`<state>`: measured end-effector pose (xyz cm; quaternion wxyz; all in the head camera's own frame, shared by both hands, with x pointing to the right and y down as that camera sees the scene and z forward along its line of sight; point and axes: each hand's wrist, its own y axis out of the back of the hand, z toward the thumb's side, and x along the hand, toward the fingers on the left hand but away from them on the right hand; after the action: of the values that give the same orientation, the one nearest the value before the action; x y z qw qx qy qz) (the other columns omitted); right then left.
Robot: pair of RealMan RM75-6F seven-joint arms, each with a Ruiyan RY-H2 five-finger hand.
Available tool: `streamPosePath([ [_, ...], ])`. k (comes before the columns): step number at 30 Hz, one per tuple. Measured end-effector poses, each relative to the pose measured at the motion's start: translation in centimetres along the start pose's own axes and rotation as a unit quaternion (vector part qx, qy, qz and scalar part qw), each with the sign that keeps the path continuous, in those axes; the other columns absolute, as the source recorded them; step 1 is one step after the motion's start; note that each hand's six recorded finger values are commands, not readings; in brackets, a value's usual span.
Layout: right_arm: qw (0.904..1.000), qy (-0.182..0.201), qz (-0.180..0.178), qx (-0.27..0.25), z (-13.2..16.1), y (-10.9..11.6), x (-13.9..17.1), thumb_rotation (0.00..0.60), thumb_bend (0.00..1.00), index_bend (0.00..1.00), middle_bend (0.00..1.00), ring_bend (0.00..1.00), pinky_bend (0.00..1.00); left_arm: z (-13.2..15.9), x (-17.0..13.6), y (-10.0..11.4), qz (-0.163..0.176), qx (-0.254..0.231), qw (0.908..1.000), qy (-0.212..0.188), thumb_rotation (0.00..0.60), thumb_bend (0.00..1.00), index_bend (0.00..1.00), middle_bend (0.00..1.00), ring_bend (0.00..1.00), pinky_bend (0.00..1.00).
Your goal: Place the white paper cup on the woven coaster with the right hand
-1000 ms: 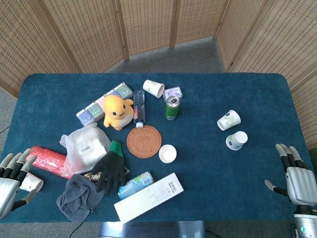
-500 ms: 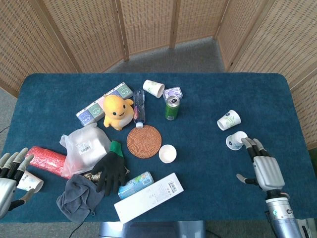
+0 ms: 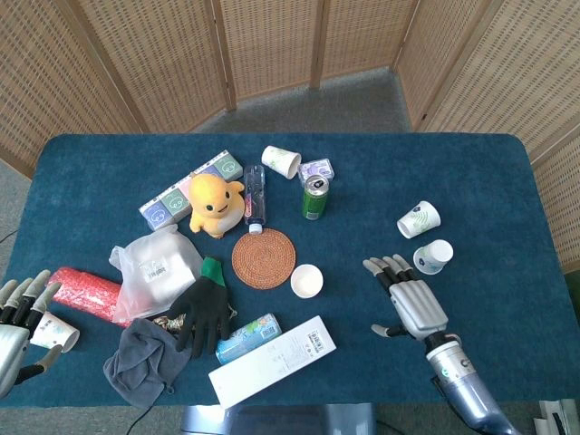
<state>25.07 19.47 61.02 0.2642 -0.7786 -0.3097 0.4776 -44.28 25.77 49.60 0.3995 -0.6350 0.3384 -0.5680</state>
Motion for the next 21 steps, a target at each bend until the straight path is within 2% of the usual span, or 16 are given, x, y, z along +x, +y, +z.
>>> streamPosePath([
  [8, 0.9996, 0.017, 0.022, 0.006, 1.6, -1.6, -2.5, 0.6, 0.07, 0.0, 0.0, 0.0, 0.0, -0.3, 0.1, -0.1, -0.003, -0.001, 1.0, 0.004, 0.6, 0.29, 0.0, 0.0, 0.0, 0.0],
  [21, 0.999, 0.014, 0.042, 0.006, 4.5, -3.7, -6.8, 0.6, 0.07, 0.0, 0.0, 0.0, 0.0, -0.7, 0.4, -0.2, -0.004, 0.0, 0.9999, 0.011, 0.6, 0.29, 0.0, 0.0, 0.0, 0.0],
])
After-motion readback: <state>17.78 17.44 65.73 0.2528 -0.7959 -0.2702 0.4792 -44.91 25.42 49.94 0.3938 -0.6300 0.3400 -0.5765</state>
